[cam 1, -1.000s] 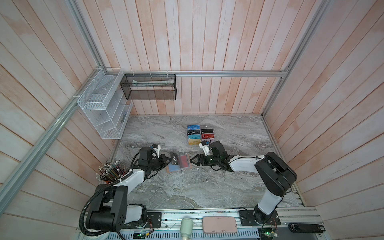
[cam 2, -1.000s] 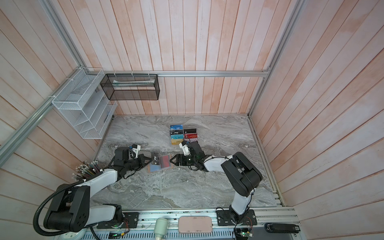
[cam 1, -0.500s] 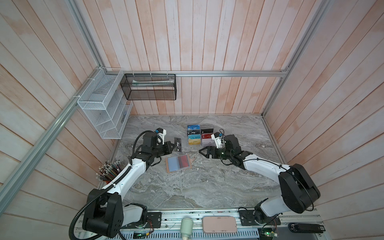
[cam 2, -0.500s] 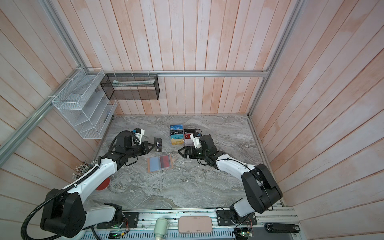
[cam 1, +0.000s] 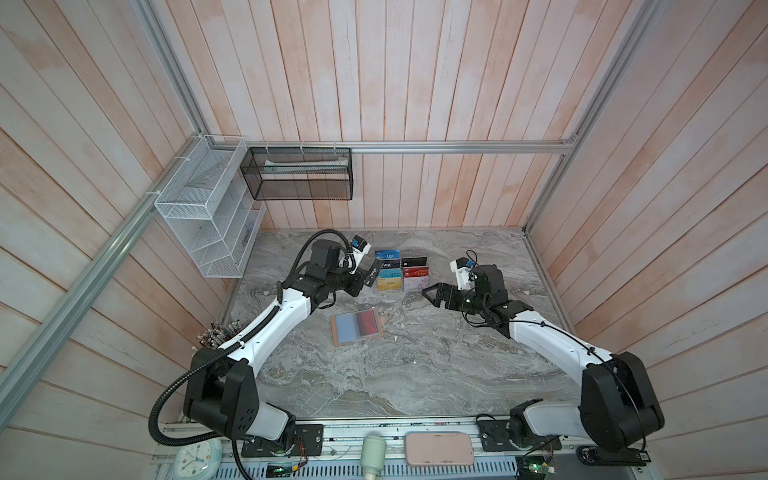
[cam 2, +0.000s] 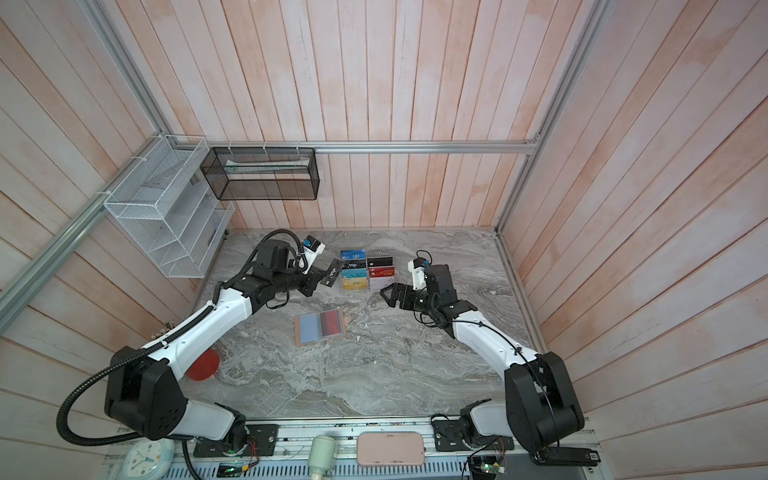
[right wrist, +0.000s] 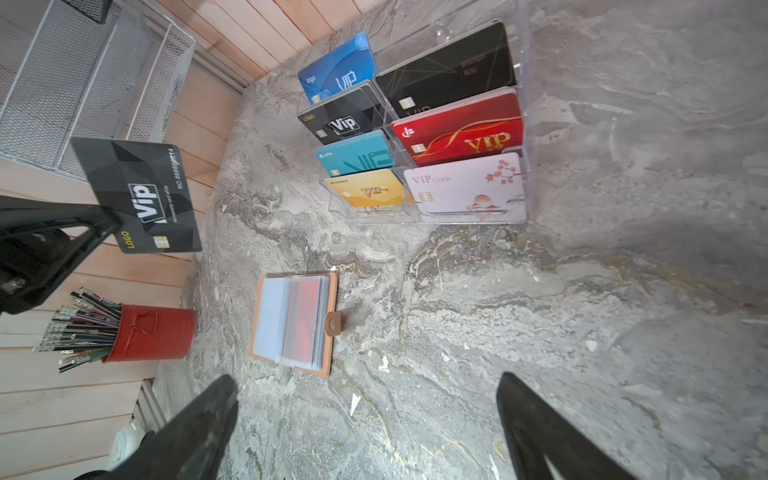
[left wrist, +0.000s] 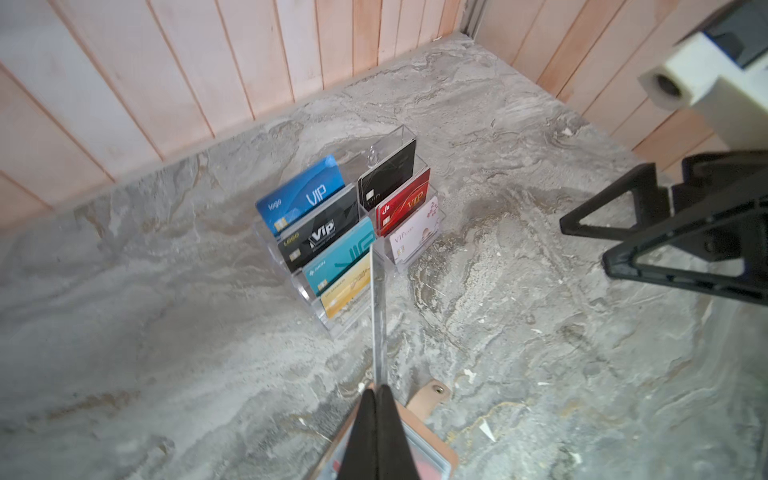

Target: Take the credit cards out of the card holder

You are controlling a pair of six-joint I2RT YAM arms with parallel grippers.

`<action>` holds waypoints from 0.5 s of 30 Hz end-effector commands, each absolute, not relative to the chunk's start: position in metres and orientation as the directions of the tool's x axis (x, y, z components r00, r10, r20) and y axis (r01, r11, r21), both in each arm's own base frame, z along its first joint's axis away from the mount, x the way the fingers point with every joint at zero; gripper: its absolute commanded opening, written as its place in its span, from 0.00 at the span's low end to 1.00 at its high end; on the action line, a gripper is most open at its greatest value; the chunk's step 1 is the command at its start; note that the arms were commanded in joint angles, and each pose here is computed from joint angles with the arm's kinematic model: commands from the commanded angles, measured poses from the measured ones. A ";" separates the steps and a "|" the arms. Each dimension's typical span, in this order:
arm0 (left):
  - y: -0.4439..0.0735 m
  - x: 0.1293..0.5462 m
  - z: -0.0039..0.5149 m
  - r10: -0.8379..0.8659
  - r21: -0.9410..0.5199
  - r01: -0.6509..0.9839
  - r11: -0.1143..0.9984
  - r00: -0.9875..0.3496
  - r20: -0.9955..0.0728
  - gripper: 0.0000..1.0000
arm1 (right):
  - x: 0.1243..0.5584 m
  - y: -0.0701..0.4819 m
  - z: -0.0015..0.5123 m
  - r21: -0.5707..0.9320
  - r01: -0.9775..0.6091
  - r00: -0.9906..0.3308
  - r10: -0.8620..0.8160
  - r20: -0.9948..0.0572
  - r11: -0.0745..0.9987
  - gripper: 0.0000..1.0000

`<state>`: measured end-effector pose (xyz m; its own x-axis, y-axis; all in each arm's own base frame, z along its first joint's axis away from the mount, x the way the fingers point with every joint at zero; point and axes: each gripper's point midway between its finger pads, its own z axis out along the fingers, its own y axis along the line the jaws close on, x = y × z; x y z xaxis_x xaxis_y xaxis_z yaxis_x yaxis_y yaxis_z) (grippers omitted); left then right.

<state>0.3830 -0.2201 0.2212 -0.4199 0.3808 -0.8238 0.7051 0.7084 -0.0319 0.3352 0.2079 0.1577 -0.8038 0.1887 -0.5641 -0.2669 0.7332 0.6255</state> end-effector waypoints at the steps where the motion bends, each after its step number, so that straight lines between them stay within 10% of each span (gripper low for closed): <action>1: -0.223 0.398 0.229 0.547 0.188 0.762 0.620 -0.247 -0.800 0.00 | 0.342 0.200 0.174 0.594 -0.275 -0.779 0.188 -0.599 0.756 0.98; 15: -0.237 0.455 0.221 0.796 0.513 0.791 0.333 0.055 -0.603 0.00 | 0.376 0.179 0.190 0.559 -0.233 -0.737 0.230 -0.635 0.796 0.98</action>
